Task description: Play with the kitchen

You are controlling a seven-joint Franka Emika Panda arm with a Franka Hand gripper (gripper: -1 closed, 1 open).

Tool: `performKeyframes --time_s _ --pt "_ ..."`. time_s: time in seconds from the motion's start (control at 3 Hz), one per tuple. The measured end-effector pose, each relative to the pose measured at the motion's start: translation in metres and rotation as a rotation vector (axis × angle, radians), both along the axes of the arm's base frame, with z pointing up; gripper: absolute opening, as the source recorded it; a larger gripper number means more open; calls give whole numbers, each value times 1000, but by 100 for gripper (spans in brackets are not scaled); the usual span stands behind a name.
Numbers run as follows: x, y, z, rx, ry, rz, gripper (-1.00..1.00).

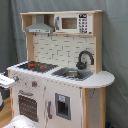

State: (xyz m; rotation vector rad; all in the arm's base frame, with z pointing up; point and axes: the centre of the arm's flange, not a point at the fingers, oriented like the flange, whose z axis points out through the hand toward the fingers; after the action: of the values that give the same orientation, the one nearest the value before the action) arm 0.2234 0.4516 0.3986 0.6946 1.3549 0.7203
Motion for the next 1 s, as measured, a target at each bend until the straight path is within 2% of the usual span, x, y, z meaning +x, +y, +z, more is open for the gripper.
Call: performKeyframes --time_s 0.33,1.0 --pt "-17 5 21 -52 2 25 100" --pt "-33 -2 71 -146 -26 23 100"
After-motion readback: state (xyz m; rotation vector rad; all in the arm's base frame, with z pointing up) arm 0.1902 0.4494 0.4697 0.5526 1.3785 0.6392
